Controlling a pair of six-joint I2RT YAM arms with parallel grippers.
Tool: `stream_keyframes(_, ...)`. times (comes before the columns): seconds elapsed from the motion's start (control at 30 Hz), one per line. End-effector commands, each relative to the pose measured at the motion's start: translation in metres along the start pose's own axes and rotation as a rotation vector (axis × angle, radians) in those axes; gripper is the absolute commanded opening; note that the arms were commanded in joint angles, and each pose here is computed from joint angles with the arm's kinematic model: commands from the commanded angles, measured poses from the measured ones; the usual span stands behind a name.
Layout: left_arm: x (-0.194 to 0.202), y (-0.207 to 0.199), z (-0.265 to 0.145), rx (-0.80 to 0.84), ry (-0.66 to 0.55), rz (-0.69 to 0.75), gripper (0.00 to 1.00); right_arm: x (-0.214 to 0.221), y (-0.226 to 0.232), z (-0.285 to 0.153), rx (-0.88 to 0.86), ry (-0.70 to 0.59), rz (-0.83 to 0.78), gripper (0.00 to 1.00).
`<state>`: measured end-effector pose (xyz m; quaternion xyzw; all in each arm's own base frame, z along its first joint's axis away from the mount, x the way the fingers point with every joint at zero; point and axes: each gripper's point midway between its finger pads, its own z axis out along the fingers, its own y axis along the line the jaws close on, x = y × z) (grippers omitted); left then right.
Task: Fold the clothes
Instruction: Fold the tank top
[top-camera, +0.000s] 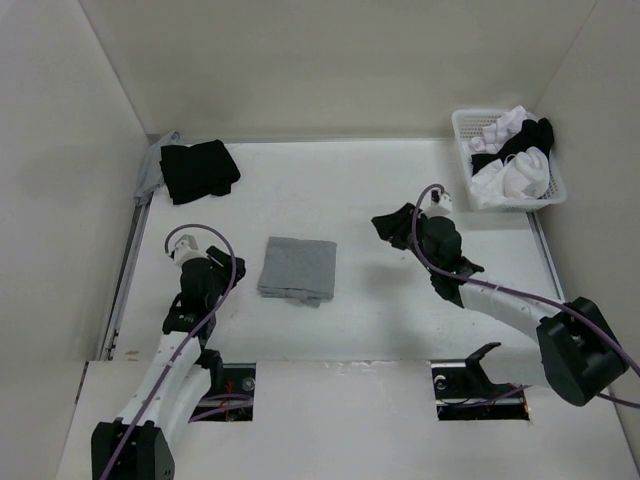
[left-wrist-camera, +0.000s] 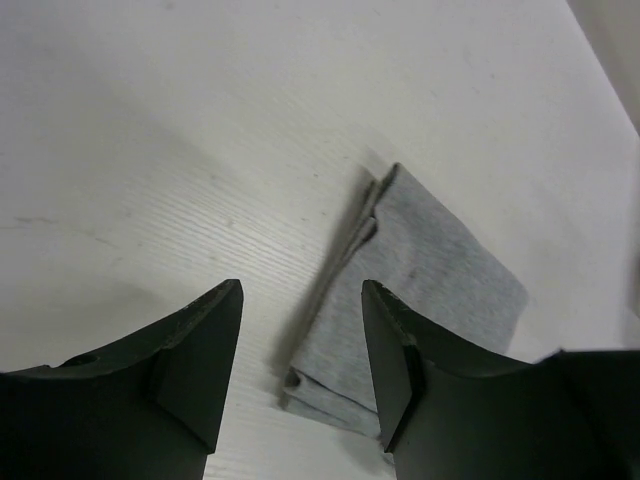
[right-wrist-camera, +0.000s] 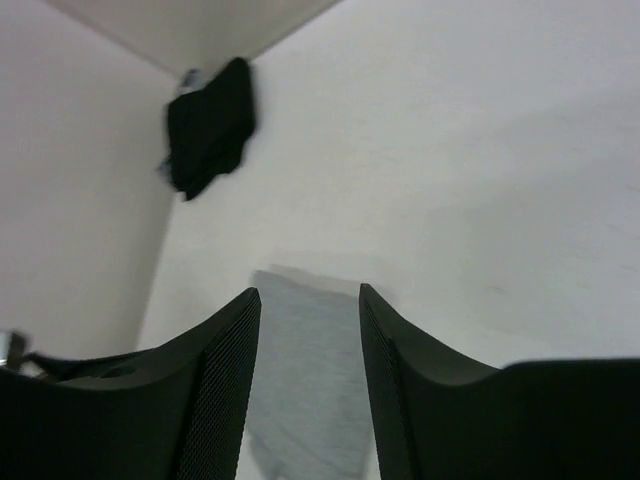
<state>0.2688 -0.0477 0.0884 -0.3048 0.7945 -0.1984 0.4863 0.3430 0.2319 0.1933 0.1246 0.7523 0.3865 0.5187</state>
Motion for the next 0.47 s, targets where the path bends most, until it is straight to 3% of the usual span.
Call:
stream_keyframes(0.0,-0.023,0.003,-0.002,-0.031,-0.05,0.017,0.5,-0.018,-0.046,-0.009,0.129,-0.119,-0.036,0.51)
stream_keyframes(0.43,-0.028,0.02,0.001,-0.1,-0.073,0.015,0.46,-0.011,-0.074,-0.009,0.142,-0.101,0.013,0.53)
